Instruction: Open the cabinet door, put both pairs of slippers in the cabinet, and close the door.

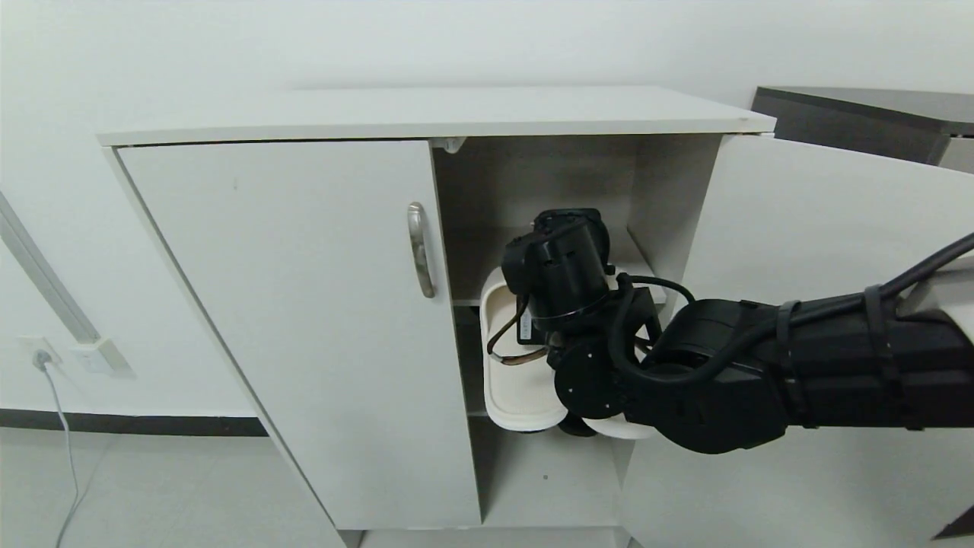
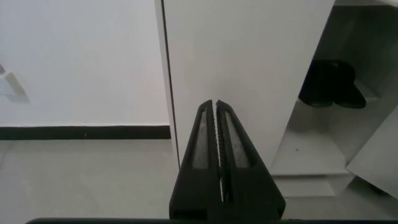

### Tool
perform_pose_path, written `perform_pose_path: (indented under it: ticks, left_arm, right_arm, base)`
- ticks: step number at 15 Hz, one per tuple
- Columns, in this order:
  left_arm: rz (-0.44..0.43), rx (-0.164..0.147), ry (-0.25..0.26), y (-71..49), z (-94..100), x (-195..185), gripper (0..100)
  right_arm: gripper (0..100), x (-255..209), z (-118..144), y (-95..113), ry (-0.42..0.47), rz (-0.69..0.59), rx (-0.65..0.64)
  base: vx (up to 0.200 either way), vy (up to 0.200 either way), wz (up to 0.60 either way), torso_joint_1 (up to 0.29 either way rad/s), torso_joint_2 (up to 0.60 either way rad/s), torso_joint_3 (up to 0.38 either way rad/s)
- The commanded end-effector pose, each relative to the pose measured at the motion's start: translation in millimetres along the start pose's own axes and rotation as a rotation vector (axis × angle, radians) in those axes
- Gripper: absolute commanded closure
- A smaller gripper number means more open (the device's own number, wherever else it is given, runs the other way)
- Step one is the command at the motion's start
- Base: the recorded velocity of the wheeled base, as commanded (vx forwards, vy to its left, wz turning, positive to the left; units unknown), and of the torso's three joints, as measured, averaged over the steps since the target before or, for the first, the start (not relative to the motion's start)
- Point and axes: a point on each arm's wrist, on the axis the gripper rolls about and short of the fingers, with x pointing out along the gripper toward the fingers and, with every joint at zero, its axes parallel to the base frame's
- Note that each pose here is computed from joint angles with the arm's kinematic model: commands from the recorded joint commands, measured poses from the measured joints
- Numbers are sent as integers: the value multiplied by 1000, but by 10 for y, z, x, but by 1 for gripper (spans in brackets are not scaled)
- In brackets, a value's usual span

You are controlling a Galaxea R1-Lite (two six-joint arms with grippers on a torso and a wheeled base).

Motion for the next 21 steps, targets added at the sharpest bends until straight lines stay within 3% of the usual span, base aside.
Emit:
perform_pose_path:
  ticks: [1, 3, 21]
  left_arm:
    - [1, 0, 1, 0, 0, 1, 100]
    - [1, 2, 1, 0, 0, 1, 100]
    - [1, 0, 1, 0, 0, 1, 100]
  right_arm:
    - [100, 3, -2, -1, 0, -1, -1]
    - [100, 4, -12, -3, 3, -2, -14]
    - [100, 788, 346, 66, -10, -18, 10]
  base:
    - [200, 0, 0, 7, 7, 2]
    - [200, 0, 0, 2, 5, 0]
    - [0, 0, 0, 0, 0, 0]
